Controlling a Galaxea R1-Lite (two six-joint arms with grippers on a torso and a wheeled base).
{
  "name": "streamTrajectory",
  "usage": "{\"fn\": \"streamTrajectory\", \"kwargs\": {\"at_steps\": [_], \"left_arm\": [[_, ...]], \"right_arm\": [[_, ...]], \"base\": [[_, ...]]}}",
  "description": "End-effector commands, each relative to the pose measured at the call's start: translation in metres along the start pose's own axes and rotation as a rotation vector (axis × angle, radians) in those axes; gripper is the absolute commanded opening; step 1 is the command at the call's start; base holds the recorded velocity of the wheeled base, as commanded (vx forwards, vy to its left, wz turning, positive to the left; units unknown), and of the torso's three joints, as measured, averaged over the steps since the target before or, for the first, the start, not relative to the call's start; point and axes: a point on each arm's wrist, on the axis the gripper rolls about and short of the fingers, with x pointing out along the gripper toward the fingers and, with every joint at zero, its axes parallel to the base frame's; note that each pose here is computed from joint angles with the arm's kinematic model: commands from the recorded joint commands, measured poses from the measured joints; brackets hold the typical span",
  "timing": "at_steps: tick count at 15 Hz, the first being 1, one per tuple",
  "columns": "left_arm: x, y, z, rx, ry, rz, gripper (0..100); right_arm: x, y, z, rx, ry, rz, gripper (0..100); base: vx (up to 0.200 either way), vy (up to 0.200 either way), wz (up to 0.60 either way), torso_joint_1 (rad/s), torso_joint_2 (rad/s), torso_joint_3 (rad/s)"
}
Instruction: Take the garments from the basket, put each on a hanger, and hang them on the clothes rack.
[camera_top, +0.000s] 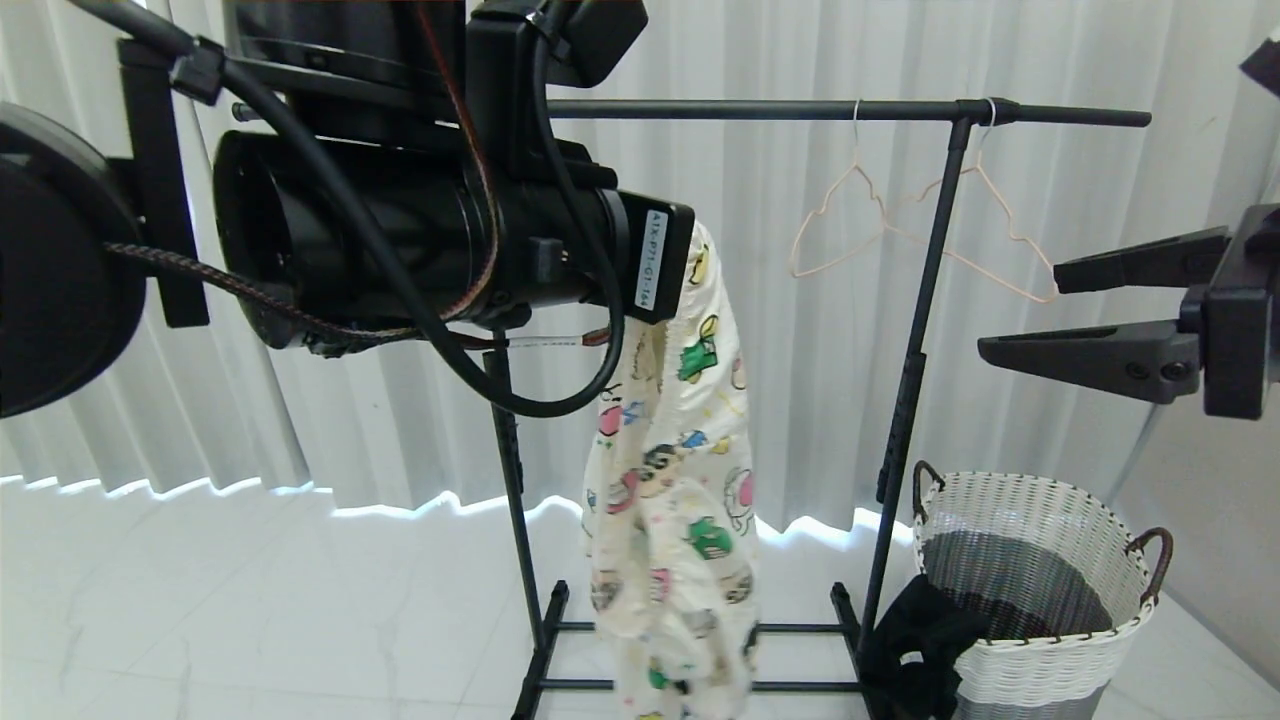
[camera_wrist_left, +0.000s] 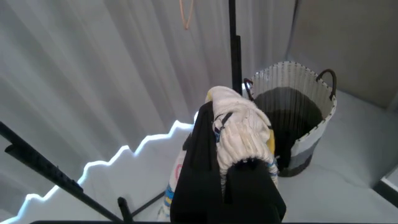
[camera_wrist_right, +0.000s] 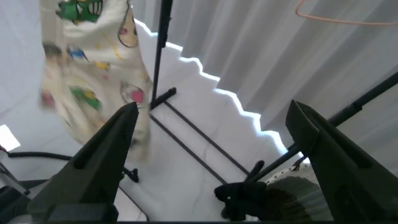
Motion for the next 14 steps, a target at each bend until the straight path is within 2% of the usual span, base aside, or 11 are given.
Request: {"fn": "streamTrajectory", "kwargs": {"at_steps": [1,2,3,5,6,8,9,12,14], "left_arm": [[0.001,0.004,-0.001,-0.001,0.004,0.013,0],[0.0,0.009,-0.004,-0.003,0.017,0.042,0],[-0.004,0.02,-0.009,-0.007,0.036,0.109,0],[-0.024,0.052,-0.028,0.005,0.098,0.253,0],[-0.037,0.069,-0.04,0.022,0.135,0.312,0],[-0.061,0.094,-0.054,0.004,0.166,0.395,0],[-0.074,0.101,-0.059,-0.011,0.165,0.412,0],[-0.102,0.115,-0.076,-0.047,0.188,0.478,0],[-0.118,0.124,-0.087,-0.078,0.2,0.504,0]], "right_arm": [[-0.003,0.0,-0.003,0.002,0.002,-0.003,100],[-0.006,-0.004,-0.004,0.008,0.005,-0.043,100],[-0.007,-0.015,-0.008,0.028,0.026,-0.142,100],[-0.014,-0.042,-0.026,0.091,0.1,-0.377,100],[-0.021,-0.052,-0.034,0.116,0.116,-0.438,100],[-0.027,-0.055,-0.043,0.13,0.111,-0.479,100],[-0.029,-0.054,-0.047,0.127,0.102,-0.486,100],[-0.03,-0.048,-0.066,0.083,0.088,-0.495,100],[-0.028,-0.044,-0.09,0.048,0.108,-0.504,100]], "base": [[0.0,0.0,0.0,0.0,0.0,0.0],[0.0,0.0,0.0,0.0,0.0,0.0],[0.0,0.0,0.0,0.0,0.0,0.0],[0.0,0.0,0.0,0.0,0.0,0.0],[0.0,0.0,0.0,0.0,0.0,0.0],[0.0,0.0,0.0,0.0,0.0,0.0],[0.0,0.0,0.0,0.0,0.0,0.0],[0.0,0.0,0.0,0.0,0.0,0.0],[0.0,0.0,0.0,0.0,0.0,0.0]]}}
